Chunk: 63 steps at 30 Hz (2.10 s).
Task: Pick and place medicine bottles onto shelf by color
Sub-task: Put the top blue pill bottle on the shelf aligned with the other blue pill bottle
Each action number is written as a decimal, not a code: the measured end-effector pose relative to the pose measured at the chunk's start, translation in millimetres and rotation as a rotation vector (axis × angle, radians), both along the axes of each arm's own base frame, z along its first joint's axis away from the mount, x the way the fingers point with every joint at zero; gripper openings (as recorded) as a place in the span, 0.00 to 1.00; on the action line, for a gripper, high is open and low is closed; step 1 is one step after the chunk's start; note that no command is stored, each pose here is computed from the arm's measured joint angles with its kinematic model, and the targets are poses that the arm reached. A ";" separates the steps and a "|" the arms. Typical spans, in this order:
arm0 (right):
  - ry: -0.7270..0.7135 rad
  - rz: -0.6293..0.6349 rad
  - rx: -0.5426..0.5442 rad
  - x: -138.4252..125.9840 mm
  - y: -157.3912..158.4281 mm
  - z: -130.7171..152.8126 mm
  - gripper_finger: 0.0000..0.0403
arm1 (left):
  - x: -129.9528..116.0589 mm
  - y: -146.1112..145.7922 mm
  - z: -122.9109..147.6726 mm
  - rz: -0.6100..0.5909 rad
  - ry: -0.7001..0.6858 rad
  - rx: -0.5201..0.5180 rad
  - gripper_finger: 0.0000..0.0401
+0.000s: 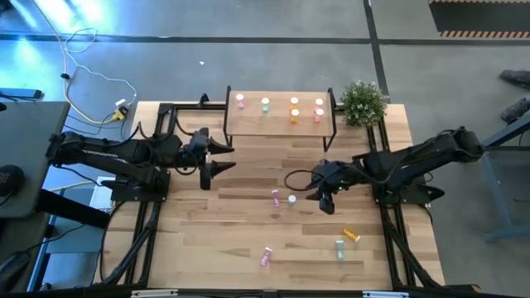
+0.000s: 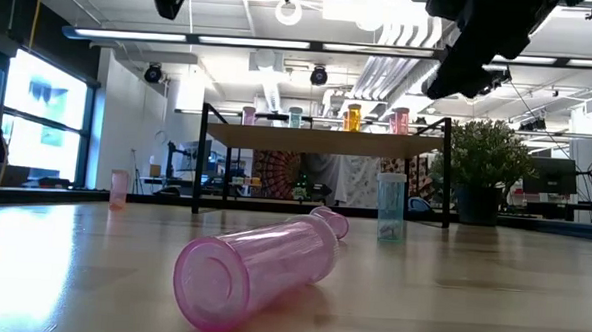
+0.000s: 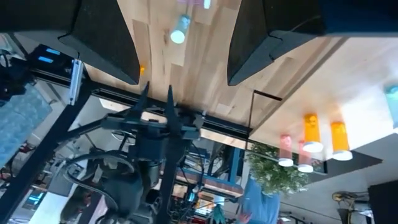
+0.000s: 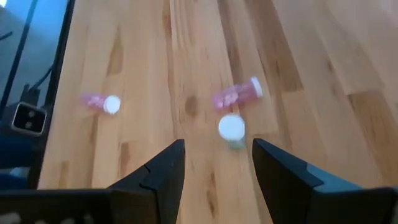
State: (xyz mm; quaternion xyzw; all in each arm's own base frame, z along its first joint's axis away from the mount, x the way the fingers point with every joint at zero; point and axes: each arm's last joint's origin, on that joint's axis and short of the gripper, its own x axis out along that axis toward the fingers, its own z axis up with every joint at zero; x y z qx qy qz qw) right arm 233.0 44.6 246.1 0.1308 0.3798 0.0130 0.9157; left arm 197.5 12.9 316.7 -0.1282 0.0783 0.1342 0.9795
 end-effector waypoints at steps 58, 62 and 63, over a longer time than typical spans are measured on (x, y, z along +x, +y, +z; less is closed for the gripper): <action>-0.091 -0.045 -0.044 38.5 8.6 -115.0 0.23 | 0.1 -8.1 -0.4 0.048 -0.004 -0.013 0.58; -0.099 -0.050 -0.036 41.4 9.2 -111.8 0.22 | 0.1 -8.1 -0.4 0.049 -0.005 -0.013 0.58; -0.107 -0.049 -0.032 43.7 9.7 -109.1 0.22 | 0.1 -8.0 -0.4 0.050 -0.005 -0.013 0.58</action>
